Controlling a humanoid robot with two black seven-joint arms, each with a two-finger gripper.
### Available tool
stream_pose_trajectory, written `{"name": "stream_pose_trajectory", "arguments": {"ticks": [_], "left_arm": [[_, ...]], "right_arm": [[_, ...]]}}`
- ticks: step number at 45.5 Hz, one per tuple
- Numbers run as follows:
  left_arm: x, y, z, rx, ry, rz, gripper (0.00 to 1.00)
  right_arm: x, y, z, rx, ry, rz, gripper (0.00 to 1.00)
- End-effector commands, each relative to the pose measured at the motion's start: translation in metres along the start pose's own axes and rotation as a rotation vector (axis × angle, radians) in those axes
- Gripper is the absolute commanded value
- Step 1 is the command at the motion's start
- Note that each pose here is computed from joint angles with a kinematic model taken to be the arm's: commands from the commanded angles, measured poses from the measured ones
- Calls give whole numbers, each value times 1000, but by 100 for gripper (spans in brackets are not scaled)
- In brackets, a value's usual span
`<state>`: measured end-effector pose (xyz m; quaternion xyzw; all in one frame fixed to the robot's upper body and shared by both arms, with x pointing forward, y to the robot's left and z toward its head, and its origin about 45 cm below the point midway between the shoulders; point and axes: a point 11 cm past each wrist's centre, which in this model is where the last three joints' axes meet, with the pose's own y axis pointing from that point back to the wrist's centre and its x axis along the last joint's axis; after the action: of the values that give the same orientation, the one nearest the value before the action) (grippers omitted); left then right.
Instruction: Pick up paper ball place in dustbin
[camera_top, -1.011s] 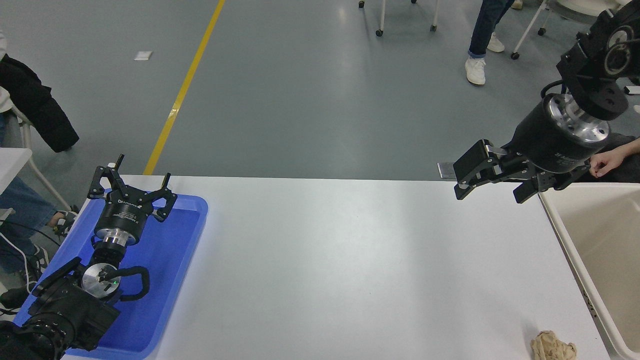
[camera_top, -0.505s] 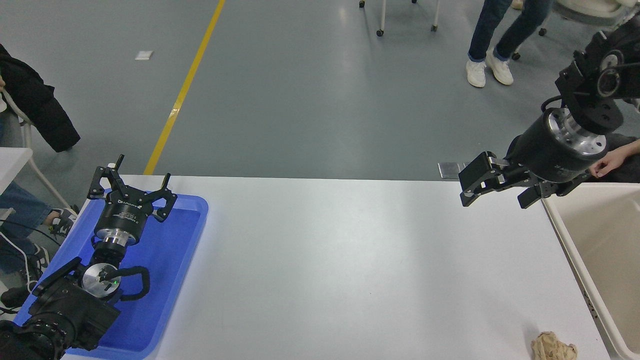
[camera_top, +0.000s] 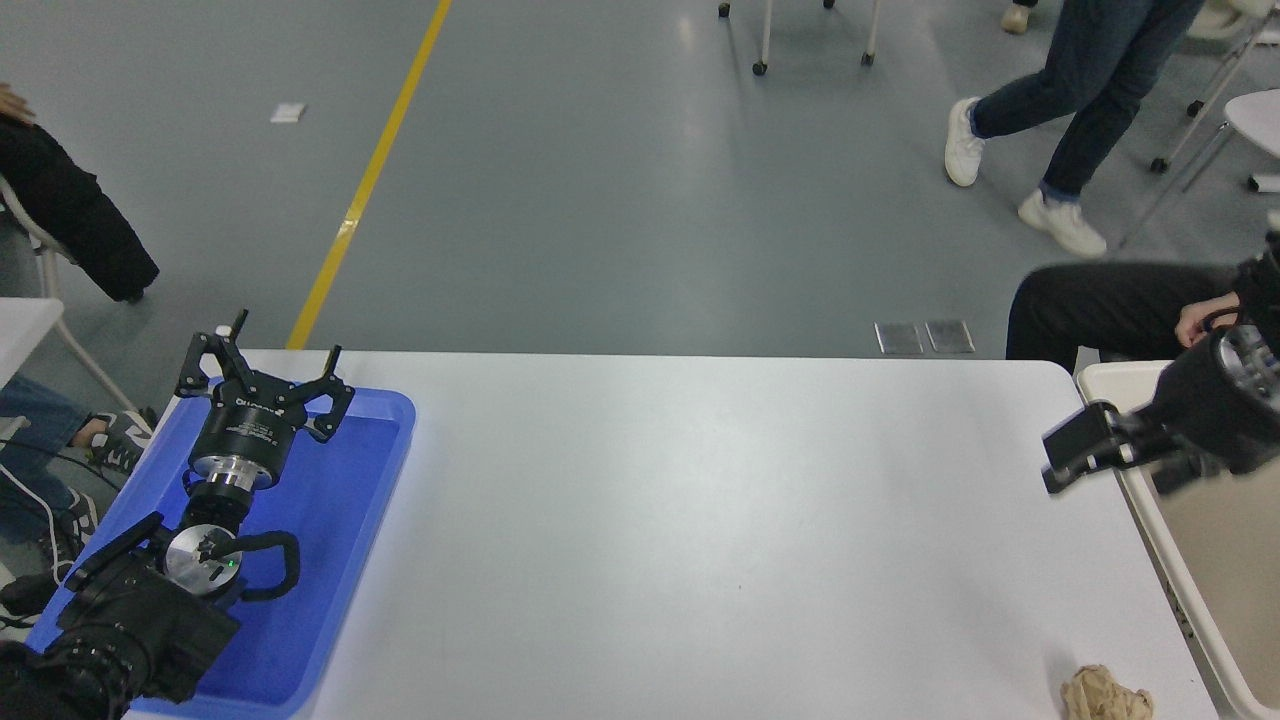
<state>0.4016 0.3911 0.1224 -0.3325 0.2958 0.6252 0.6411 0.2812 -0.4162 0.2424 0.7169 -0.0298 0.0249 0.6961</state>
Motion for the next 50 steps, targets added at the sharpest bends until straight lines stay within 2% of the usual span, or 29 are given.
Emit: {"name": "stream_pose_trajectory", "arguments": {"ticks": [1,34,50], "left_arm": [[0,0,0,1,0,0,100],[0,0,0,1,0,0,100],[0,0,0,1,0,0,100]], "right_arm": [[-41,-46,35,1,-38,-14,100],[-94,-122,58,-22,-72,-33,100],[-93,-153,47,-10,-52,1,100]]}}
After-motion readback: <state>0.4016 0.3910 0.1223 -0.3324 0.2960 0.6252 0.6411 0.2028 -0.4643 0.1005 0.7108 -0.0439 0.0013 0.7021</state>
